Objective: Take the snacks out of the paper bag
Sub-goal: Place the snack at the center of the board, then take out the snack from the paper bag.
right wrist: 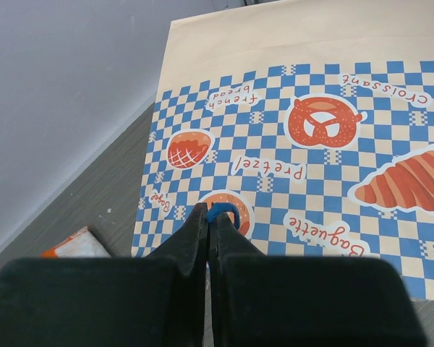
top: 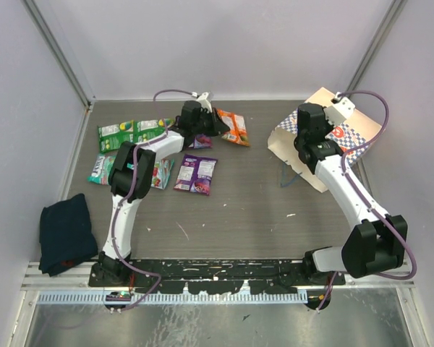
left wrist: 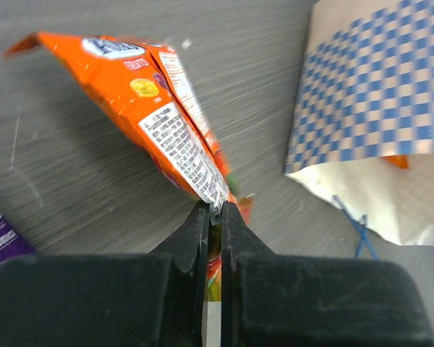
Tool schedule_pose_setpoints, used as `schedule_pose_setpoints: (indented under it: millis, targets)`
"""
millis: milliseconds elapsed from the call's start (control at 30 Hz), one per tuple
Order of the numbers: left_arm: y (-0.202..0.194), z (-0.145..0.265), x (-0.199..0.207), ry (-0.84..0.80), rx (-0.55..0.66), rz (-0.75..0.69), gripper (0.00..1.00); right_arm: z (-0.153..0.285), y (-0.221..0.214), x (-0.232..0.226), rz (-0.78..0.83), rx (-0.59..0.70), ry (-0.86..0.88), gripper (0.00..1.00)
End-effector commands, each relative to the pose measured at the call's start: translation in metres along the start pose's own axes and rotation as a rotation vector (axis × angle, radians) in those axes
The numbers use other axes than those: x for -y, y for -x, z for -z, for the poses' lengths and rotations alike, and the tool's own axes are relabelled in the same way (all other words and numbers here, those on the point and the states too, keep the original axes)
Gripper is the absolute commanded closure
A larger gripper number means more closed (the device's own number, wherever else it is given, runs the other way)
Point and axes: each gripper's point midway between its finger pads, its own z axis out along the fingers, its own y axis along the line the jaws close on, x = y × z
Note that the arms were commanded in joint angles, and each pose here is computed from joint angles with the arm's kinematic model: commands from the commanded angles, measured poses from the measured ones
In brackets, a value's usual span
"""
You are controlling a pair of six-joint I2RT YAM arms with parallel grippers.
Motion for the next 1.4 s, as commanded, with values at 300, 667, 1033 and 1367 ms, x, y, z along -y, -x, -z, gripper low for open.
schedule_pose_setpoints:
  millis: [300,667,1033,1367]
  targets:
    - [0.055,0.046,0.025,0.096,0.044,-0.183,0.02,0.015,0.017,-0.011,-0.057,0.009,0.078,1.0]
    - [0.129,0.224,0.014,0.644,0.409,-0.251,0.02,0.036,0.008,-0.033,-0.069,0.009,0.095,1.0]
    - [0.028,0.192,0.096,0.071,0.4,0.22,0.17,0.112,-0.021,-0.118,-0.098,0.024,0.19,1.0]
    - [0.007,0.147,0.124,-0.108,0.06,0.155,0.01,0.145,-0.021,-0.153,0.167,0.088,0.269,1.0]
